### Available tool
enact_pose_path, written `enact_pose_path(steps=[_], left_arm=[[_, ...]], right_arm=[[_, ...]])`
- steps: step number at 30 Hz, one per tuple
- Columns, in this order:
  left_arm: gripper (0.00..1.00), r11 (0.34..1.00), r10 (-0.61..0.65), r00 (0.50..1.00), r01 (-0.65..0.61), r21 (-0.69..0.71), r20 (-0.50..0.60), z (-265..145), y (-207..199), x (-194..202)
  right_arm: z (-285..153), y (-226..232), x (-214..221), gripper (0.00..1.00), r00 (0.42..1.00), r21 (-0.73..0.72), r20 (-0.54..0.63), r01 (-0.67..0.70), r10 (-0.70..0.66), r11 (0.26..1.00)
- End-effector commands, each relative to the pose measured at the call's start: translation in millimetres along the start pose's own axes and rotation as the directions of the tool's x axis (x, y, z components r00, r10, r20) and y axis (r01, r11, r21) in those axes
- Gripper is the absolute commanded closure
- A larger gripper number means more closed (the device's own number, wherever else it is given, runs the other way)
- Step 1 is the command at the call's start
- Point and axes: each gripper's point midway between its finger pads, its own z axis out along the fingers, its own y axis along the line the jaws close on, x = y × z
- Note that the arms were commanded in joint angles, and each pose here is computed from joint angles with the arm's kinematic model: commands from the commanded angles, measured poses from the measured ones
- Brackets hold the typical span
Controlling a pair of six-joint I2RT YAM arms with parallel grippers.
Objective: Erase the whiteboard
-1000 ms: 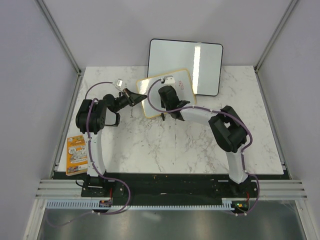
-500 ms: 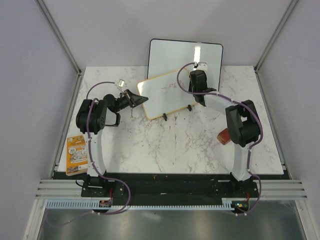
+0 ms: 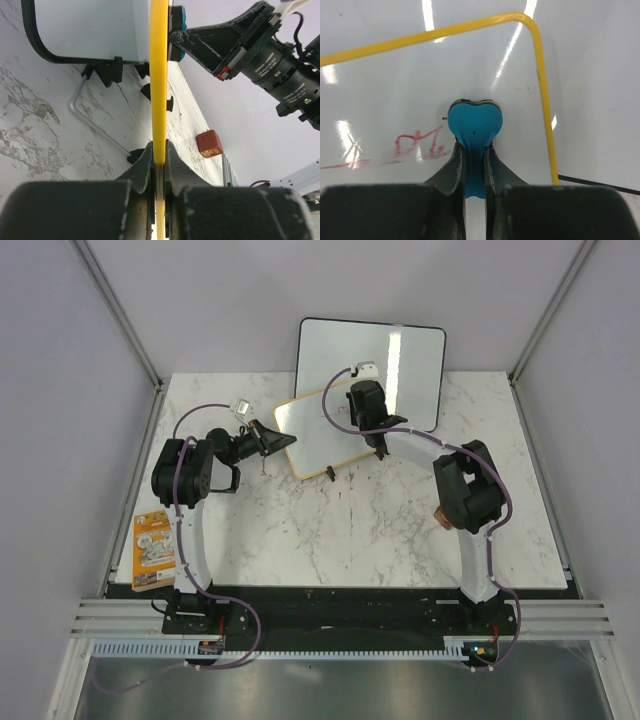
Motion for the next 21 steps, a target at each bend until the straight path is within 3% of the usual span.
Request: enact_pose_path(steps=[1, 4, 6, 14, 21], left_arm=[[0.98, 0.964, 0.219, 0.976, -0.215, 0.156, -0.004, 1, -28, 9], [0.98, 0.963, 0.222, 0.975, -0.218, 0.158, -0.006, 1, -28, 10], [0.98, 0.963, 0.222, 0.975, -0.218, 0.158, -0.007, 1, -28, 10], [0.98, 0.964, 0.22, 0.976, -0.215, 0.159, -0.011, 1, -29, 12], [0.98, 0.963, 0.223, 0.975, -0.218, 0.16, -0.011, 1, -29, 12]], right_arm=[[7, 64, 4, 1.0, 0.999, -0.206, 0.002, 0.04, -0.04, 0.978], [6, 86, 3, 1.0, 0.997, -0.266, 0.015, 0.074, -0.073, 0.961], [10, 79, 1, 1.0, 0.999, -0.219, 0.007, 0.054, -0.054, 0.974], [28, -17, 3, 1.0, 0.996, 0.033, -0.036, -0.081, 0.082, 0.996], [21, -37, 53, 1.0, 0.984, 0.064, -0.175, -0.035, 0.046, 0.997]])
